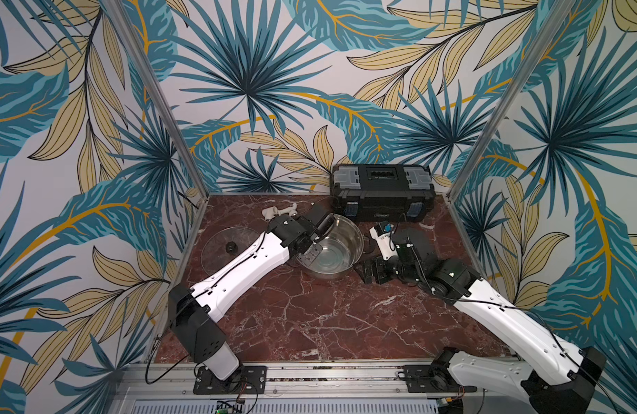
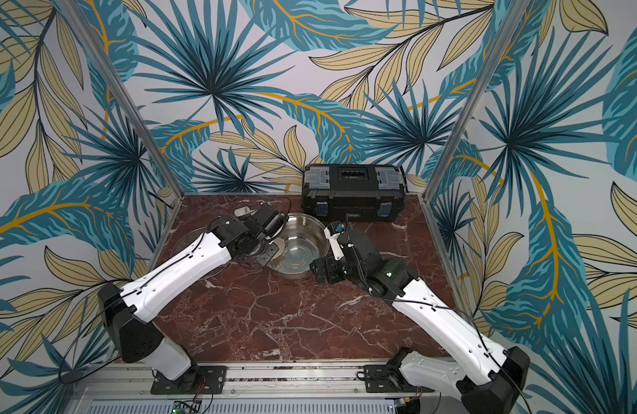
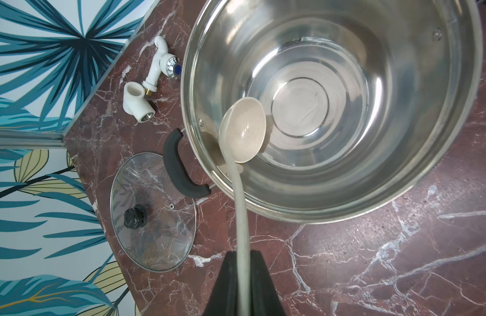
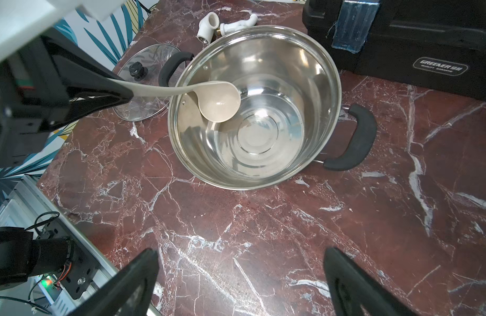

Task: Stir the soup with a spoon
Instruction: Stir the soup in the pan with a stick.

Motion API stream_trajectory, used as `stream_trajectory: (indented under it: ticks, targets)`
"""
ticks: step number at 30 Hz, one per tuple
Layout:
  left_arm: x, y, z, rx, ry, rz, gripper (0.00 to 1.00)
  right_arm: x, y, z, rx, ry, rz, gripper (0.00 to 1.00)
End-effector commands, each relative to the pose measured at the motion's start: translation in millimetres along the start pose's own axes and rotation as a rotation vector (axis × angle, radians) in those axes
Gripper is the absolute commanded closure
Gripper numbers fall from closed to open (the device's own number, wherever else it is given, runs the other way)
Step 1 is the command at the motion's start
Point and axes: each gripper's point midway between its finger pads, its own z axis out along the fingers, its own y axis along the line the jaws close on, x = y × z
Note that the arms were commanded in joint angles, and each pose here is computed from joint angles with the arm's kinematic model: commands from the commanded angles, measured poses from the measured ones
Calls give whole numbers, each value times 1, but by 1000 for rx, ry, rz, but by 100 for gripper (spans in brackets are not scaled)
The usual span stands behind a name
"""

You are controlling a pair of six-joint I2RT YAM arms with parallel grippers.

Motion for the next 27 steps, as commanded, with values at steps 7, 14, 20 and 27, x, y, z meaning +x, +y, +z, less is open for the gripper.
stream_trajectory:
  ticks: [7, 14, 20, 27]
  targets:
    - [-78, -24, -31, 63, -246, -57, 100, 3, 1, 0, -3, -2, 2, 0]
    - [-71, -58, -38, 219, -217, -50, 100, 4, -1, -2, 5, -3, -3, 1]
    - [-33, -61, -43, 258, -117, -40, 100, 2, 1, 2, -6, -2, -4, 0]
    - [8, -38, -39, 140, 4, 31, 100, -2, 5, 4, -19, -8, 1, 0]
